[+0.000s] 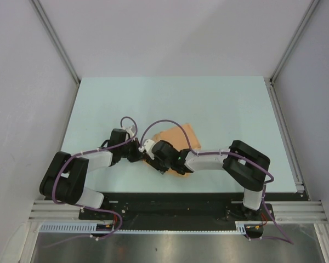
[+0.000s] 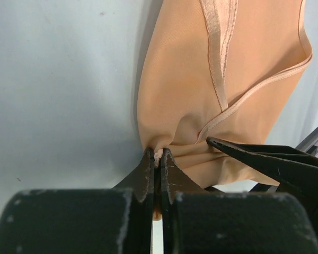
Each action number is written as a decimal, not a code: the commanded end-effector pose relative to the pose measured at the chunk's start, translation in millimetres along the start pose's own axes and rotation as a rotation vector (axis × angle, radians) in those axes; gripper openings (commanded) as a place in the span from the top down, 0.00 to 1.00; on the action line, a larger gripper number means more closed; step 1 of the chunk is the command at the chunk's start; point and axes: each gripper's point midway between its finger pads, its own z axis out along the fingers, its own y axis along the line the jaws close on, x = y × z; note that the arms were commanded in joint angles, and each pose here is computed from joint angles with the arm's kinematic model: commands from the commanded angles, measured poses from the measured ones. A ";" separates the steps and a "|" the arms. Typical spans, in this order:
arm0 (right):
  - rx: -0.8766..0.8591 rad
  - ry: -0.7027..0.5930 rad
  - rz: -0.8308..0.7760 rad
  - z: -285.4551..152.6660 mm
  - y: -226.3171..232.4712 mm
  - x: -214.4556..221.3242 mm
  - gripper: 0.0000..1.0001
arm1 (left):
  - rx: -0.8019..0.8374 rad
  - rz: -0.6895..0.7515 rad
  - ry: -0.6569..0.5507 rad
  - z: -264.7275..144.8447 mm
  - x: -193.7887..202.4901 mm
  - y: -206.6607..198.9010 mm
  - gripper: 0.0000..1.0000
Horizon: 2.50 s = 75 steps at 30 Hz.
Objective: Fold the napkin, place the utensils inside, and roll it up
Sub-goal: Roll the napkin with the utensil
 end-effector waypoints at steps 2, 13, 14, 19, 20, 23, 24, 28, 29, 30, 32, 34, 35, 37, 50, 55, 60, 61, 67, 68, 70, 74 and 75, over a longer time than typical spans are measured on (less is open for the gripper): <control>-0.169 0.161 0.083 4.7 19.7 45.7 0.65 | 0.043 0.012 -0.005 -0.8 -9.2 -12.1 1.00; -0.553 0.281 0.362 -23.9 53.2 61.8 0.83 | 0.003 0.016 -0.152 -22.9 -36.3 -9.1 0.30; -0.568 0.286 0.385 -24.4 53.9 61.1 0.83 | 0.001 0.027 -0.156 -24.6 -33.6 -7.5 0.29; -0.671 0.297 0.479 -30.9 51.9 46.1 0.85 | 0.019 0.069 -0.216 -36.4 -29.5 -9.4 0.29; -0.687 0.305 0.495 -30.1 52.4 46.3 0.85 | 0.025 0.077 -0.228 -40.2 -26.4 -9.5 0.29; -0.727 0.313 0.557 -30.0 46.7 41.5 0.85 | 0.030 0.107 -0.261 -48.0 -23.0 -11.6 0.29; -0.736 0.330 0.586 -27.7 46.5 44.0 0.85 | 0.034 0.114 -0.269 -49.4 -21.9 -12.6 0.29; -0.758 0.370 0.661 -22.2 38.5 49.8 0.85 | 0.095 0.167 -0.296 -52.6 -16.0 -27.1 0.30; -0.762 0.366 0.661 -19.7 36.2 46.5 0.85 | 0.115 0.180 -0.302 -52.6 -14.5 -30.6 0.31; -0.768 0.395 0.678 -18.3 37.2 52.2 0.84 | 0.132 0.197 -0.304 -53.3 -12.3 -35.9 0.32; -0.767 0.402 0.696 -15.8 32.4 50.3 0.85 | 0.148 0.214 -0.301 -52.1 -8.7 -39.2 0.33; -0.768 0.418 0.719 -12.1 30.8 53.4 0.85 | 0.141 0.220 -0.278 -47.9 -3.2 -38.6 0.35; -0.768 0.419 0.729 -10.4 28.0 53.2 0.85 | 0.132 0.216 -0.269 -45.6 -1.4 -36.7 0.36; -0.772 0.436 0.747 -8.4 27.5 57.4 0.85 | 0.121 0.213 -0.249 -40.4 2.2 -33.3 0.39; -0.762 0.479 0.789 -1.7 21.3 65.6 0.85 | 0.098 0.207 -0.214 -23.4 -0.7 -28.7 0.60; -0.756 0.479 0.786 -0.5 20.8 64.7 0.85 | 0.109 0.192 -0.186 -17.2 4.8 -26.4 0.66; -0.754 0.471 0.782 -1.6 19.4 62.6 0.81 | 0.047 0.142 -0.149 -9.5 11.1 -11.5 0.91; -0.752 0.465 0.782 -3.1 18.2 60.2 0.79 | 0.028 0.135 -0.145 -8.4 10.0 -8.8 0.96; -0.718 0.390 0.757 -15.7 3.9 35.5 0.52 | -0.085 0.088 -0.079 -1.5 15.8 11.8 1.00; -0.702 0.379 0.755 -18.1 -0.7 32.3 0.46 | -0.091 0.088 -0.072 -0.8 16.3 12.7 1.00; -0.676 0.349 0.743 -28.7 -10.7 21.0 0.43 | -0.107 0.084 -0.054 0.5 17.0 14.9 1.00; -0.579 0.268 0.668 -48.2 -32.5 2.1 0.37 | -0.118 0.099 -0.024 1.6 18.7 16.3 1.00; -0.566 0.250 0.647 -52.9 -34.4 -1.2 0.37 | -0.115 0.104 -0.024 1.7 17.5 15.0 1.00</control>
